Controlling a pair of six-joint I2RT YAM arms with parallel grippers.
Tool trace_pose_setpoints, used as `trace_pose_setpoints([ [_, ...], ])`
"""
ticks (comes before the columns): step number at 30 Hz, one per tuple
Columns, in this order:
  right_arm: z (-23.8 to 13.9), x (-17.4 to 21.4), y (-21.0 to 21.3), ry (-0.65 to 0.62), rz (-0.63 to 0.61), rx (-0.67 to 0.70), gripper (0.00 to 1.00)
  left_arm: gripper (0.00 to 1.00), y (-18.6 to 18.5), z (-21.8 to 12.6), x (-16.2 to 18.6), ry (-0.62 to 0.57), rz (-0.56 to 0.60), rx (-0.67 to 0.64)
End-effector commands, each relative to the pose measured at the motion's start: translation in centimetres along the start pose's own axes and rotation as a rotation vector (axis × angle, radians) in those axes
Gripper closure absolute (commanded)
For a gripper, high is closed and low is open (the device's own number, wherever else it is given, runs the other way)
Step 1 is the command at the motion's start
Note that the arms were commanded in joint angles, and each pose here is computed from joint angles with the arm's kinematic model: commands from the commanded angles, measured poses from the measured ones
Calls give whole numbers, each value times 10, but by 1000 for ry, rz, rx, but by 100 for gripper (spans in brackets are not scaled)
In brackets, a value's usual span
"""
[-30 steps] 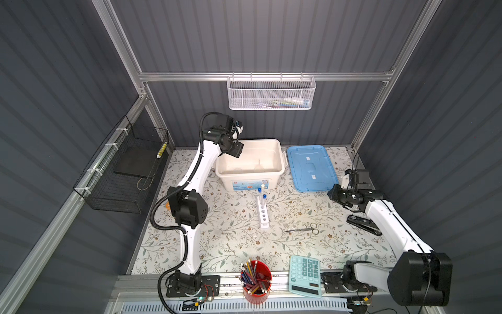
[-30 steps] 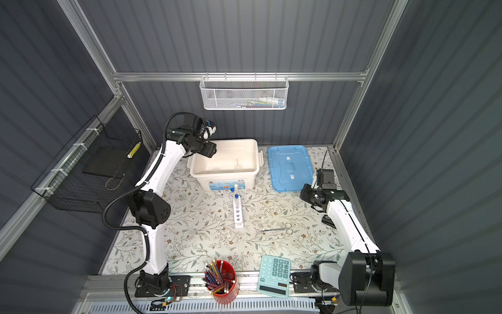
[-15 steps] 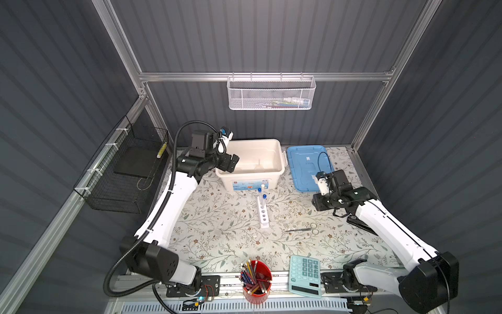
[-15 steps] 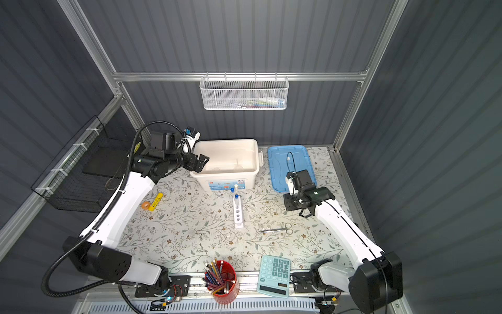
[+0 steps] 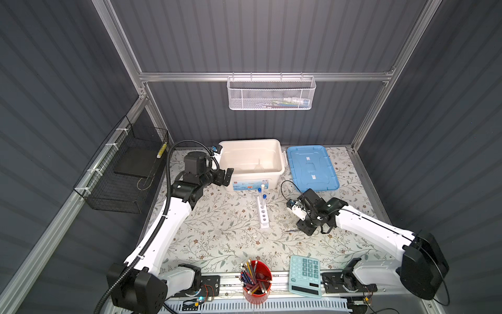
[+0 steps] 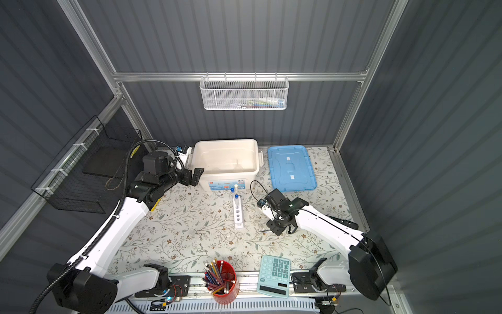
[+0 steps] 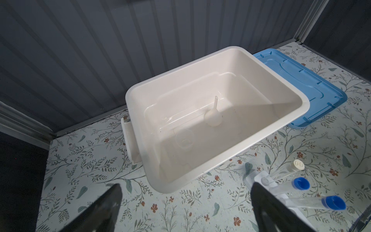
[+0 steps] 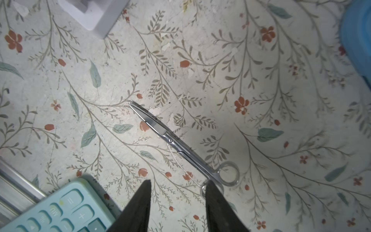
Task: Organize the chemistry lab equipment
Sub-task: 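Lift the left gripper out of the bin while the right reaches toward the scissors, then lower the right gripper onto the silver scissors and close on them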
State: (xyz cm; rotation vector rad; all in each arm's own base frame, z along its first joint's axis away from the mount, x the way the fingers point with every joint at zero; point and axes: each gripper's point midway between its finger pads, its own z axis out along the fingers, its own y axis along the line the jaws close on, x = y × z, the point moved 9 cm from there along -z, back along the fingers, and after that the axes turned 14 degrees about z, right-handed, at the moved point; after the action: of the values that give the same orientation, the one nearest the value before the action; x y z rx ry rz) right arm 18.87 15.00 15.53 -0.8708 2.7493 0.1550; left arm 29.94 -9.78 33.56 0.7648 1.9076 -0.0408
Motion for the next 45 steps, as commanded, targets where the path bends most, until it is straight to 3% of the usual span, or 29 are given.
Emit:
trace_pose_setpoints([
  [1, 14, 0, 7, 3, -28, -49, 55, 0, 4, -2, -7, -54, -21, -18],
  [19, 55, -9, 7, 95, -106, -4, 64, 0, 6, -9, -5, -62, -11, -45],
  [24, 62, -5, 5, 121, -110, 18, 71, 0, 6, -10, -7, -68, -13, -42],
  [36, 64, -12, 2, 85, -95, 27, 86, 0, 4, -12, -13, -84, -29, 15],
  [45, 52, -20, -9, 0, -46, 35, 91, 1, 0, -8, -15, -94, -64, 74],
])
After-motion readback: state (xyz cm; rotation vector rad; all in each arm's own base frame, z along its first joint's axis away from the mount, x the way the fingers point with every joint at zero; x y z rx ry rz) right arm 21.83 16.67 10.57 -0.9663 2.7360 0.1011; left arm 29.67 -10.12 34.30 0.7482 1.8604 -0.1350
